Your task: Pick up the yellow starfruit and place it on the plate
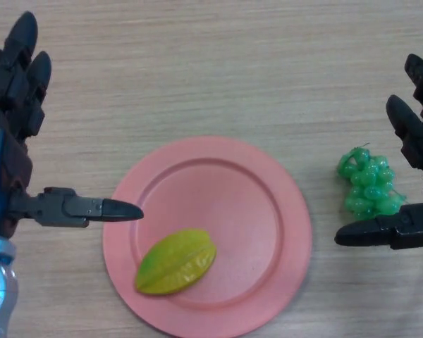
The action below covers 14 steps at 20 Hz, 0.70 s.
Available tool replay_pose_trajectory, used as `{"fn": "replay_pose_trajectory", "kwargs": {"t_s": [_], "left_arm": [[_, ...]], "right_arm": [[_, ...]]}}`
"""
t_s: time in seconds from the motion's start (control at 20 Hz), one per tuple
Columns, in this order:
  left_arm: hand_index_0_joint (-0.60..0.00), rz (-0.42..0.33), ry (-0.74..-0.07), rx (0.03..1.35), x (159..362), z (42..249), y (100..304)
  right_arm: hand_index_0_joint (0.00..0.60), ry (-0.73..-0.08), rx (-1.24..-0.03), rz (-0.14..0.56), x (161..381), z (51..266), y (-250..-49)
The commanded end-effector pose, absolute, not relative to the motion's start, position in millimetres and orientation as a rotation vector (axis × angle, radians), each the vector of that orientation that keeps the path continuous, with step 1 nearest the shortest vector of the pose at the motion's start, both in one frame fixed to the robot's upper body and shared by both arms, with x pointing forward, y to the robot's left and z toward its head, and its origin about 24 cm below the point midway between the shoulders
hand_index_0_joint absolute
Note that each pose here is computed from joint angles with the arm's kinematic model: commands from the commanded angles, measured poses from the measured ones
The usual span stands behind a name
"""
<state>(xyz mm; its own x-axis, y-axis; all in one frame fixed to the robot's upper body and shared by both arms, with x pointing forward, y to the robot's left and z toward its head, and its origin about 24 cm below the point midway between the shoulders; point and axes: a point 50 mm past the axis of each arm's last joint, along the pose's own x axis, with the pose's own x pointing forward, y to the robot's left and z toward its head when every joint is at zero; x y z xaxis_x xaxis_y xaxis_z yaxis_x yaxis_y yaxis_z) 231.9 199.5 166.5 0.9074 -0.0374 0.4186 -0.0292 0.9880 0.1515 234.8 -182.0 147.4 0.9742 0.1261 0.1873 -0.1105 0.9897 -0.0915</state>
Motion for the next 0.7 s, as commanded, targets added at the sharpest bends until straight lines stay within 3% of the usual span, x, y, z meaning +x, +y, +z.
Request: {"fn": "replay_pose_trajectory", "kwargs": {"t_s": [0.05, 0.25, 0.5, 0.7], "left_arm": [[0.0, 0.004, -0.674, 0.19, 221.3, 195.6, 199.6], [0.0, -0.044, -0.649, 0.264, 225.6, 189.8, 204.0], [0.0, -0.059, -0.643, 0.301, 224.2, 185.6, 206.1], [0.0, -0.003, -0.639, 0.267, 220.7, 189.7, 207.3]], "right_arm": [[0.0, -0.454, -0.165, 0.059, 230.1, 181.0, -190.6], [0.0, -0.472, -0.257, 0.037, 233.7, 177.7, -191.1], [0.0, -0.504, -0.377, 0.091, 232.1, 175.1, -186.0], [0.0, -0.492, -0.472, 0.109, 233.9, 175.1, -189.2]]}}
